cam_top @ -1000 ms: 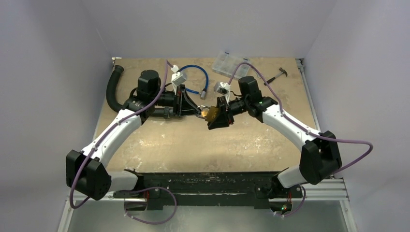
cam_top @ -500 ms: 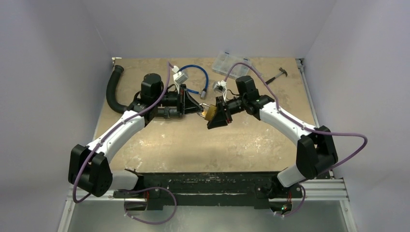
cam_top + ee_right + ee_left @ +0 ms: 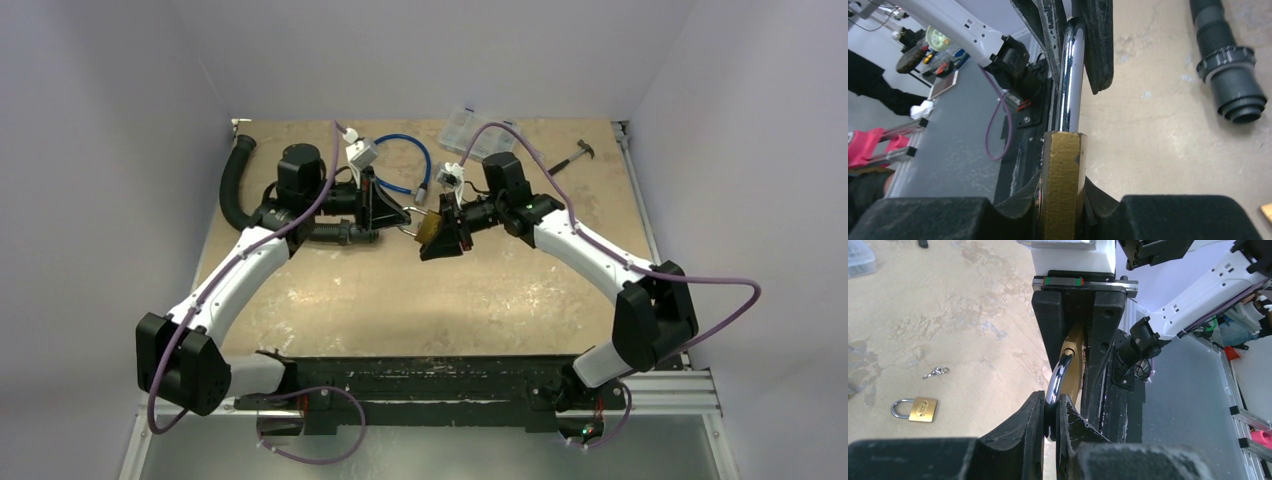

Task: Lock with the key
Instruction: Lock the lock.

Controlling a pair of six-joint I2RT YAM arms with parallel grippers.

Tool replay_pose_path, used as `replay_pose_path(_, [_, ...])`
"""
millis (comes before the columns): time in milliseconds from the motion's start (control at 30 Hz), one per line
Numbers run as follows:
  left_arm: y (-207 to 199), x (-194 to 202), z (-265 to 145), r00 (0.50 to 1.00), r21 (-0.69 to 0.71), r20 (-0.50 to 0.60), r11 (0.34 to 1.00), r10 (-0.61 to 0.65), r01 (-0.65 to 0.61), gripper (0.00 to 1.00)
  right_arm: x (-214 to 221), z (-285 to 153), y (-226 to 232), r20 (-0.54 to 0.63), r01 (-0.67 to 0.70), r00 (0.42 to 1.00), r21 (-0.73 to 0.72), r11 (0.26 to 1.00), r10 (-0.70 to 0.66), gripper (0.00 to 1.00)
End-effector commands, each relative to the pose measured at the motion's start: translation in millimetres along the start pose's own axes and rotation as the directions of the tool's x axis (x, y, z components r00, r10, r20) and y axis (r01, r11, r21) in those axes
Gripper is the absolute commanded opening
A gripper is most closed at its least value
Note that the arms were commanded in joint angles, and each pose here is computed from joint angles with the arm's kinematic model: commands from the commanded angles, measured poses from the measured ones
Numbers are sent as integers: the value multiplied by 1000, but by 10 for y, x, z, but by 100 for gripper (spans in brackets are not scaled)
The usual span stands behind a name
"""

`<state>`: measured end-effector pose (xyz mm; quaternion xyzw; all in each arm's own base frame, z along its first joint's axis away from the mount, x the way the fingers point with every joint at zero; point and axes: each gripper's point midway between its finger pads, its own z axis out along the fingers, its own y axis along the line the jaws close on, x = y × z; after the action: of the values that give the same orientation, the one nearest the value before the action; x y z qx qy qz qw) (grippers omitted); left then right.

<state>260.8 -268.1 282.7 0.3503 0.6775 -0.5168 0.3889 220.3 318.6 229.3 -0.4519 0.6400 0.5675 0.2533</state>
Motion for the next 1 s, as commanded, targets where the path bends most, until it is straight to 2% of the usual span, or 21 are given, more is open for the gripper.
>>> replay_pose_path(0, [-285,-197,-98,998,118,53,992,42,-48,0,-550,156,475,123,395,915,-93,914,-383,0])
replay_pose_path(200, [-51,-276,-84,996,-9,83,999,39,-38,0,-509,158,334,121,358,928,-40,933,-352,0])
replay_pose_path(233, [-3,-277,-77,996,-29,84,999,38,-35,3,-514,165,311,125,347,932,-30,937,-341,0])
replay_pose_path(333, [138,-296,-58,996,-89,89,996,30,-22,24,-527,172,286,143,319,939,-12,948,-314,0])
replay_pose_path(467, [295,-290,-69,996,-172,83,985,23,-8,35,-514,176,254,151,297,943,12,955,-295,0])
replay_pose_path(567, [353,-314,-72,995,-202,90,979,30,-11,39,-524,166,238,165,284,944,30,958,-285,0])
replay_pose_path(633, [353,-309,-67,996,-198,88,980,25,-7,37,-523,167,231,175,278,944,39,960,-280,0])
replay_pose_path(700, [348,-307,-67,996,-195,89,981,24,-6,31,-527,167,224,187,275,942,47,960,-279,0])
replay_pose_path(733, [341,-306,-64,996,-192,89,981,24,-7,26,-524,162,220,190,270,943,49,962,-274,0])
replay_pose_path(833, [290,-311,-52,996,-161,90,987,21,-6,0,-500,181,237,192,266,945,25,964,-265,0])
replay_pose_path(900, [244,-318,-49,996,-137,88,990,24,-11,0,-471,180,231,186,250,951,1,968,-246,0])
replay_pose_path(933, [231,-324,-54,996,-133,87,991,28,-16,0,-460,161,220,184,242,954,-5,970,-237,8])
replay_pose_path(967, [222,-318,-66,996,-136,79,990,33,-22,0,-447,140,205,182,234,956,-8,972,-228,23])
